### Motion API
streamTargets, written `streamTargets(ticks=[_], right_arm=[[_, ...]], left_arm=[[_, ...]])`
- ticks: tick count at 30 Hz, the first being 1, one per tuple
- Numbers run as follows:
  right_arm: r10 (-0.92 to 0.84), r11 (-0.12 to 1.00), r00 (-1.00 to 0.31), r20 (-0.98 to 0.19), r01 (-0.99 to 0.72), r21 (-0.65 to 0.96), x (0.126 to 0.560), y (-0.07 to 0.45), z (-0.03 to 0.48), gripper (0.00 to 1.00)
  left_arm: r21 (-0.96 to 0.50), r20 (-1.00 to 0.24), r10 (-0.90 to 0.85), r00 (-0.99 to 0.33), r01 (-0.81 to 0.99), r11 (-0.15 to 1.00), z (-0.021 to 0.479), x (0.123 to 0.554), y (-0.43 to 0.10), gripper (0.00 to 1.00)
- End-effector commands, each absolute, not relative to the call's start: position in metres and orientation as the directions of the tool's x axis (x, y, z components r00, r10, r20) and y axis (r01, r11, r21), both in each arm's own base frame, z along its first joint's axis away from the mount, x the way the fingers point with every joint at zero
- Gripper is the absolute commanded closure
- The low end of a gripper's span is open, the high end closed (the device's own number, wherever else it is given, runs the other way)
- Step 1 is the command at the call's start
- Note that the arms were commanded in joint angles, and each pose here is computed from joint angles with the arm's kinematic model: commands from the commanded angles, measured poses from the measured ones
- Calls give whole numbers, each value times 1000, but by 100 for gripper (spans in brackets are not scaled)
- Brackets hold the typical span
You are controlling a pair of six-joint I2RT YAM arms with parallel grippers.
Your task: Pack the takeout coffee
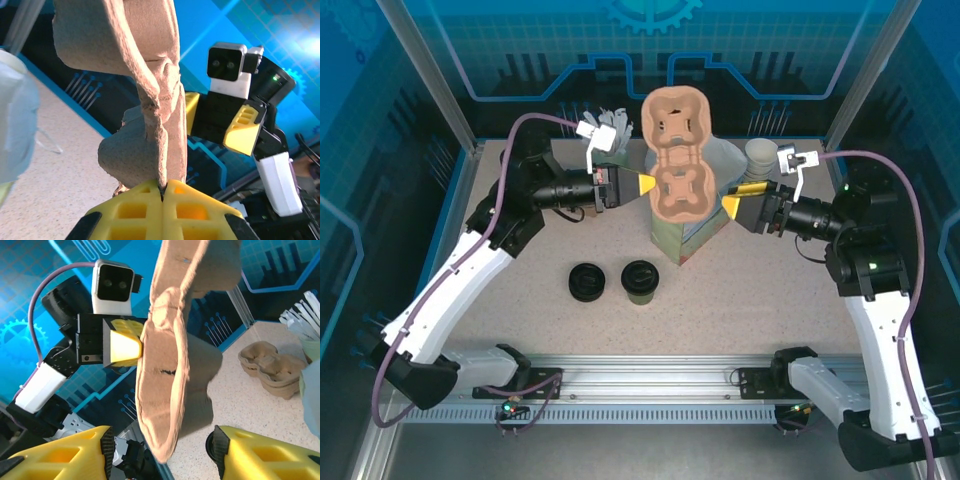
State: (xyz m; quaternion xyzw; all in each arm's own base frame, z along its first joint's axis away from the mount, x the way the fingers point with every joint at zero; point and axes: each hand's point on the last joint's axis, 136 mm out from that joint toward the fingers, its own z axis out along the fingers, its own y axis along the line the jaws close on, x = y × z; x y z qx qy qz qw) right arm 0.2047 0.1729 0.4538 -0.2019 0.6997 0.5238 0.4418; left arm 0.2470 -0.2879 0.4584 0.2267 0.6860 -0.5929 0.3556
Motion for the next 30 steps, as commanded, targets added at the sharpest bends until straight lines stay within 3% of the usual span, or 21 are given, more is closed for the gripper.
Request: streamTargets(ticks=[1,18,27,29,30], right_arm=[[140,337,-497,-857,-790,513,191,178,462,44],[95,302,-523,-847,-796,525,186,189,453,61],[105,311,-516,-850,-795,520,186,191,456,100],[114,336,-507,-854,-790,514,188,189,455,100],[116,345,-504,-856,-788,510,188,188,455,100]], left_arm=[[-574,-819,-87,-567,814,87,485,227,-294,98],[-572,-820,-63,-569,817,74,479,228,-304,98],[-583,-813,-47,-581,809,82,474,233,-308,98],[-577,-816,-48,-576,812,86,474,233,-307,96],[-575,-818,-48,-573,813,89,474,233,-307,89]])
